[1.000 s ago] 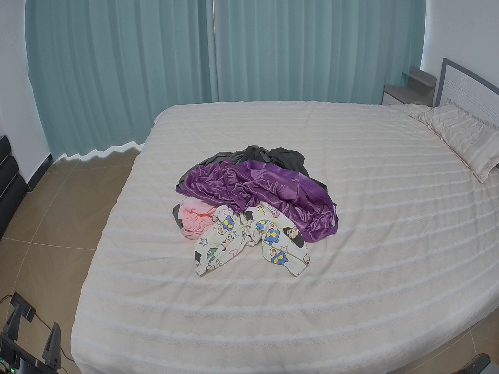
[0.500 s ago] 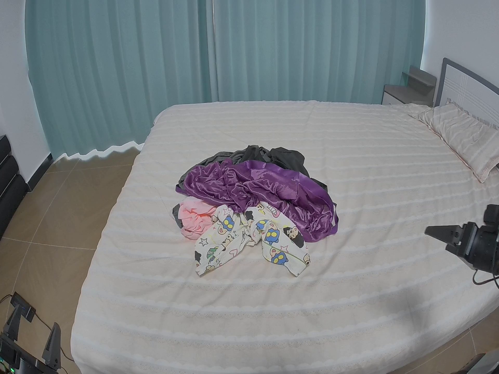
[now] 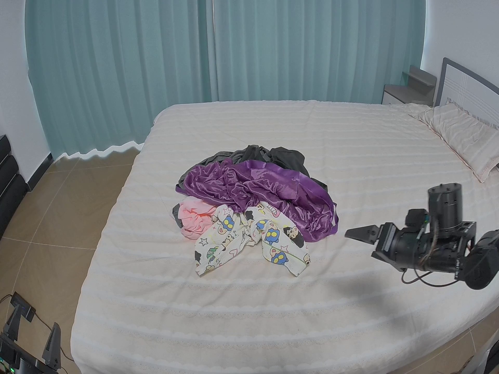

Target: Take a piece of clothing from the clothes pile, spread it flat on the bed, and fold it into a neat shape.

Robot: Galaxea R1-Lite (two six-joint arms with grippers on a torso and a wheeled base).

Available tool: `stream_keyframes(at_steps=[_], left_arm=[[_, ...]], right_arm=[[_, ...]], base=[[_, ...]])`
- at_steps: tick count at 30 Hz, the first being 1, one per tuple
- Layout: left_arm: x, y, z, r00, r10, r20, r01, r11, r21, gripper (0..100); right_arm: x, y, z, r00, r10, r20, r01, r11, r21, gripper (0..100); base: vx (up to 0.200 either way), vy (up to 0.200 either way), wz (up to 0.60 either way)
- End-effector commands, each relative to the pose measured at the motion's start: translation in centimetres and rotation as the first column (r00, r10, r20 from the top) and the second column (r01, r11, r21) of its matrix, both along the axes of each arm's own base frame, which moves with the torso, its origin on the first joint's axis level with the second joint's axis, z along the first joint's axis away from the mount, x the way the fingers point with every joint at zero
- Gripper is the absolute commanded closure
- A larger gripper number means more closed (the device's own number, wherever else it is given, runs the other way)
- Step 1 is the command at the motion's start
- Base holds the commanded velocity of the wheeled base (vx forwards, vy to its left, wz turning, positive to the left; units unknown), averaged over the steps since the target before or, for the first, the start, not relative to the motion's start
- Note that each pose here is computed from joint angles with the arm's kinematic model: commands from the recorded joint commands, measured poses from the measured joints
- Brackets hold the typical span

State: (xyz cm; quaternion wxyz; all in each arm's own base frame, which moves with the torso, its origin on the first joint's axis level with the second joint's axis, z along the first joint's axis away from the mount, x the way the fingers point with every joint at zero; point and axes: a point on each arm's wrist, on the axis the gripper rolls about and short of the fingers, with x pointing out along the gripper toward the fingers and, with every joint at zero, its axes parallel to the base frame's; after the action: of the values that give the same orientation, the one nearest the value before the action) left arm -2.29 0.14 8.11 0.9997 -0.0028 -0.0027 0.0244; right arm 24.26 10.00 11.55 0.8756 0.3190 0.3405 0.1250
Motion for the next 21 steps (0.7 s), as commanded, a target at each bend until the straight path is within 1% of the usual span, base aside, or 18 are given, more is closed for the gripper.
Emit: stream_keyframes(at_steps=[1, 6, 9, 11, 17, 21], left_arm=[[0.0, 0.0, -0.5, 1.000, 0.000, -0.001, 0.000, 1.000, -0.001, 0], [0.0, 0.0, -0.5, 1.000, 0.000, -0.001, 0.000, 1.000, -0.001, 0], [0.0, 0.0, -0.5, 1.000, 0.000, -0.001, 0.000, 1.000, -0.001, 0], [0.0, 0.0, -0.5, 1.000, 0.000, -0.001, 0.000, 1.000, -0.001, 0], [0.0, 0.0, -0.5, 1.000, 0.000, -0.001, 0.000, 1.000, -0.001, 0], [0.0, 0.0, -0.5, 1.000, 0.000, -0.001, 0.000, 1.000, -0.001, 0]], right_arm=[[4.1, 4.6, -6.2, 0.996, 0.006, -0.092, -0.012, 0.998, -0.060, 0], [6.1, 5.7, -7.7, 0.996, -0.019, -0.089, 0.012, 0.997, -0.082, 0], [7.3, 6.6, -9.6, 0.994, -0.029, -0.105, 0.018, 0.994, -0.106, 0], [8.0, 6.9, -10.1, 0.994, -0.042, -0.098, 0.031, 0.993, -0.112, 0], [8.7, 8.5, -11.9, 0.994, -0.024, -0.108, 0.009, 0.991, -0.134, 0], [8.8, 9.8, -13.9, 0.992, -0.031, -0.120, 0.009, 0.984, -0.175, 0]], base=[[0.000, 0.000, 0.00], [0.000, 0.000, 0.00], [0.000, 0.000, 0.00], [0.000, 0.000, 0.00], [0.000, 0.000, 0.00], [0.000, 0.000, 0.00]])
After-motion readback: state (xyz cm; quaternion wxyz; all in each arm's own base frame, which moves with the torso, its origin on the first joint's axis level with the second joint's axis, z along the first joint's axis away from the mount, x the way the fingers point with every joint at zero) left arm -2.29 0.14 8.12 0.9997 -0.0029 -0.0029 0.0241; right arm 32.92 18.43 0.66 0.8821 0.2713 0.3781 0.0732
